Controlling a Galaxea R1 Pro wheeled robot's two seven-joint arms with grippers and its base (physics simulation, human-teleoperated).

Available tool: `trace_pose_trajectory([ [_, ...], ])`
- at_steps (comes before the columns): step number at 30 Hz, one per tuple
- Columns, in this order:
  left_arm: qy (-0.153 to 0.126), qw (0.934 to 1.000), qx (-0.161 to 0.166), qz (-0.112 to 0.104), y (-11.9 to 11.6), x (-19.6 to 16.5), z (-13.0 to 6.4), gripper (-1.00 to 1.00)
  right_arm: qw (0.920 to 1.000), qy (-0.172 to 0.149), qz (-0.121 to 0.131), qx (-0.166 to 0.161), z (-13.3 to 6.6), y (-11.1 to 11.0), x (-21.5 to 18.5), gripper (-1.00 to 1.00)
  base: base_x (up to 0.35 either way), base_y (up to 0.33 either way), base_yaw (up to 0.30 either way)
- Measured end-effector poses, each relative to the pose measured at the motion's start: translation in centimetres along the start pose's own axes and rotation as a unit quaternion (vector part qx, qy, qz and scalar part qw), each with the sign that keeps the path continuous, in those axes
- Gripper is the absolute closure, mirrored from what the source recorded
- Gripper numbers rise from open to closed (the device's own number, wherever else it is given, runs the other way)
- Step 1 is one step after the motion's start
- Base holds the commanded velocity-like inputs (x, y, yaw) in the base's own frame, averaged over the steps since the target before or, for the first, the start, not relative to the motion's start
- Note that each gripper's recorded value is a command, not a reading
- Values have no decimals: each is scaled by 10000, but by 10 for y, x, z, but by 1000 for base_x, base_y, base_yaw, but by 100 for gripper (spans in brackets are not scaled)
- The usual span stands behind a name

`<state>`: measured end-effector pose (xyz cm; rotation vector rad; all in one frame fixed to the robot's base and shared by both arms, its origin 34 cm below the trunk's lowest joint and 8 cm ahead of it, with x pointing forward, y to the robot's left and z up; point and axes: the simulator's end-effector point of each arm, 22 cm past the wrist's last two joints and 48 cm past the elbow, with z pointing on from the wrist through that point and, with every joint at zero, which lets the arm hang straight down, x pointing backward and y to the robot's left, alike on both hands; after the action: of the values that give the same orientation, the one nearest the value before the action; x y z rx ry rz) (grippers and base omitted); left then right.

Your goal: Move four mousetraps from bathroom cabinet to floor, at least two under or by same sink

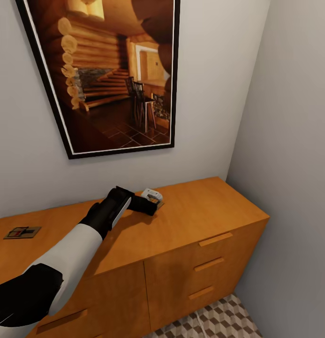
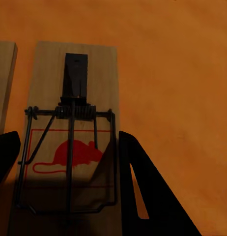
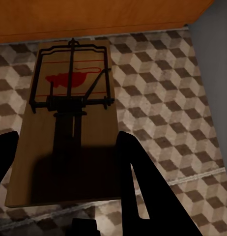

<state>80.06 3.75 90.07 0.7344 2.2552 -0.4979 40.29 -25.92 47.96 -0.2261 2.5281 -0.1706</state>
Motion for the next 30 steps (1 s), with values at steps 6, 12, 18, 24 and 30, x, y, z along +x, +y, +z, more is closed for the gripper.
trace_pose_trajectory([
  [6, 1, 10000, -1, 3, 0, 0, 0, 100, 10000, 0, -1, -2, 0, 0, 0, 100, 0, 0, 0],
  [12, 3, 10000, -4, 5, 0, 0, 0, 100, 10000, 1, 0, 0, 0, 0, 0, 100, 0, 0, 0],
  [18, -51, 10000, -9, 43, -2, -5, -2, 100, 10000, 2, 1, -5, 0, 1, 0, 100, 0, 0, 0],
  [24, -259, 9995, -13, 166, -7, -24, -11, 100, 10000, 2, 2, -5, 0, 1, 0, 100, 0, 0, 0],
  [30, -525, 9981, -21, 328, -14, -46, -23, 100, 10000, 2, 2, -5, 0, 1, 0, 100, 0, 0, 0],
])
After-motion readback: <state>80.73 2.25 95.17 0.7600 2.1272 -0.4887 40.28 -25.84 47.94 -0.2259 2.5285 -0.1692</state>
